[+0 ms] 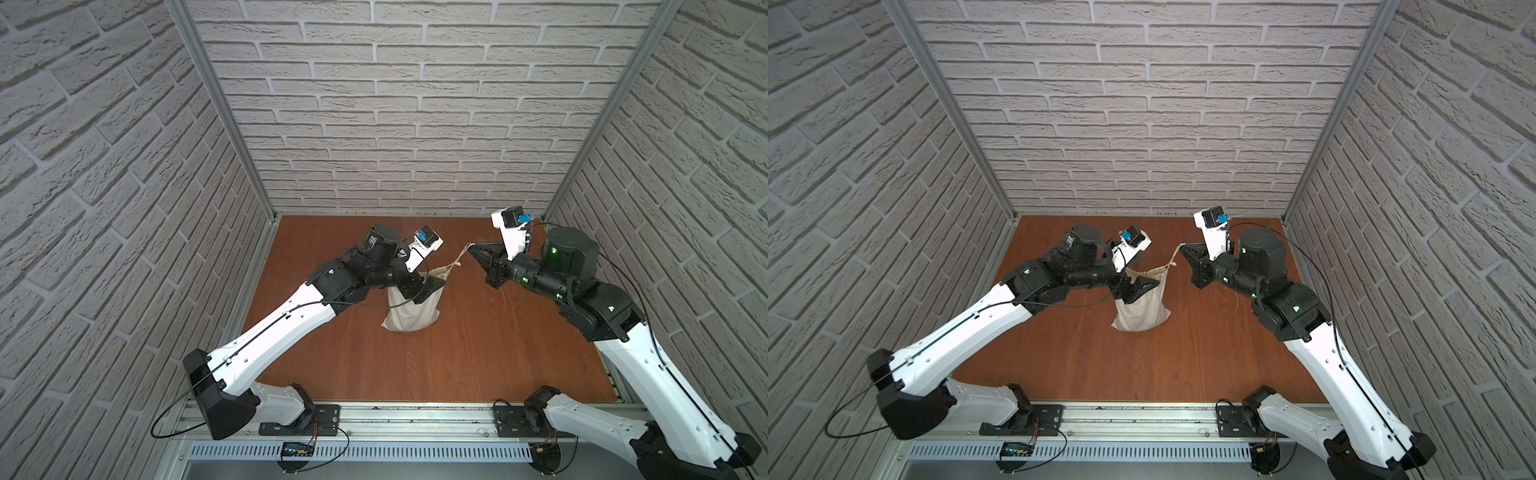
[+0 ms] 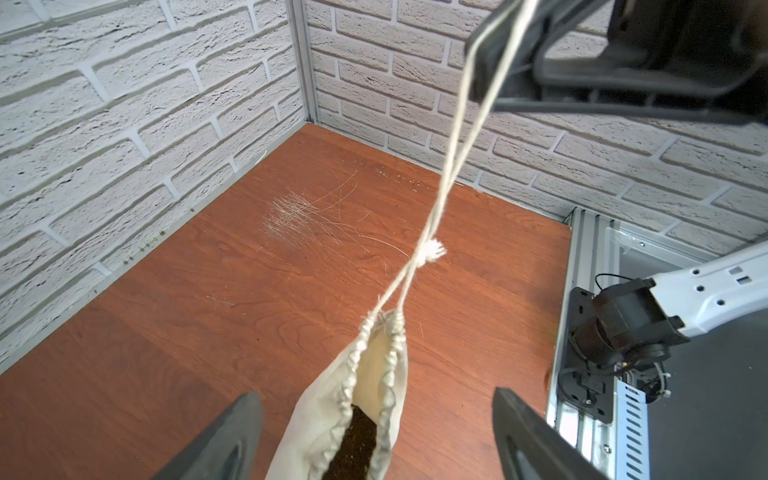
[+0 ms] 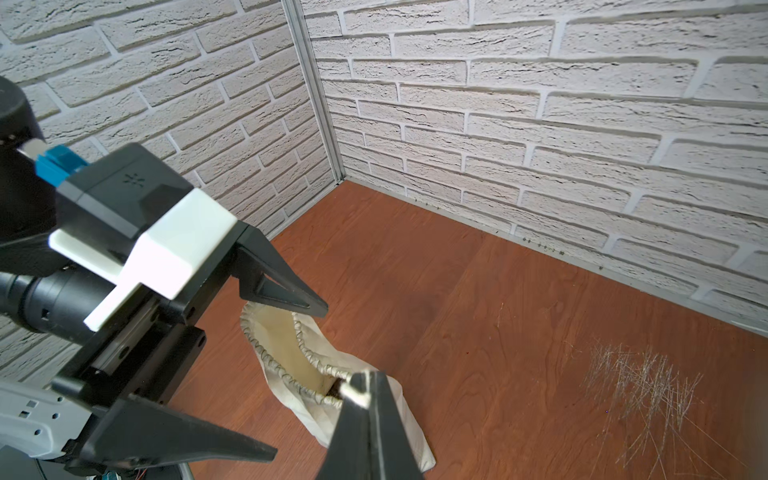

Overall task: Close the soil bag
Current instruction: Frap the soil bag at the center of the board.

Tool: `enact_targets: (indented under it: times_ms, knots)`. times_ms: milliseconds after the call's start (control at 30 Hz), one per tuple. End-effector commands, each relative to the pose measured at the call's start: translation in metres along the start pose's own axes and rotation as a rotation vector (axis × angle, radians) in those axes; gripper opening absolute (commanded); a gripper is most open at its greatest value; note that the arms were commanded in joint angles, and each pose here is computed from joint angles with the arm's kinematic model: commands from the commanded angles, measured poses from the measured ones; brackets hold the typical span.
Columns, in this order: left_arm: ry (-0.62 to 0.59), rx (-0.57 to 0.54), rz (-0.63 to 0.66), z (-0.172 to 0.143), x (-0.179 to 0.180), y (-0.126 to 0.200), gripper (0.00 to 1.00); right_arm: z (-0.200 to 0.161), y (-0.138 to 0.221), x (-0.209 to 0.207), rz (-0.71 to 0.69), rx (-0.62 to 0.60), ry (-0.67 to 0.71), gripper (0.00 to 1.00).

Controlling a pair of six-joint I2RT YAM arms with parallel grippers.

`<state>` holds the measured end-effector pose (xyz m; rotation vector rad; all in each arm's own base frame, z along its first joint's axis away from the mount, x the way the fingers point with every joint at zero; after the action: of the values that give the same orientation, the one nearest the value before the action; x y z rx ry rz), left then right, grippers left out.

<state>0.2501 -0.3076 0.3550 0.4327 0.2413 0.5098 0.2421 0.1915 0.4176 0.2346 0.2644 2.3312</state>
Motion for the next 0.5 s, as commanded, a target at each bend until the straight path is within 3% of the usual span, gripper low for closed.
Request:
enact_targets:
  times_ms: [0, 467]
  knots:
    - [-0.045, -0.06, -0.036, 0.021, -0.006, -0.001, 0.88, 0.025, 0.011, 0.005, 0.019, -0.083, -0.003, 0.03]
    - [-0.039, -0.084, -0.058, 0.032, -0.007, -0.013, 0.77, 0.049, 0.005, 0.015, 0.094, -0.111, -0.027, 0.03]
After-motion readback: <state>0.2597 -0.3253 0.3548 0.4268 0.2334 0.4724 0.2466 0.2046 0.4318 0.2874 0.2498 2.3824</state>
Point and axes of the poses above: each gripper's point midway between its finger pads, its own y axis back along the fingers, its own x axis along the line the jaws close on, z = x × y, the point moved 2 cm from there along y, back along the fingers, and after that the axes turned 6 degrees about y, right-handed, at the moved point
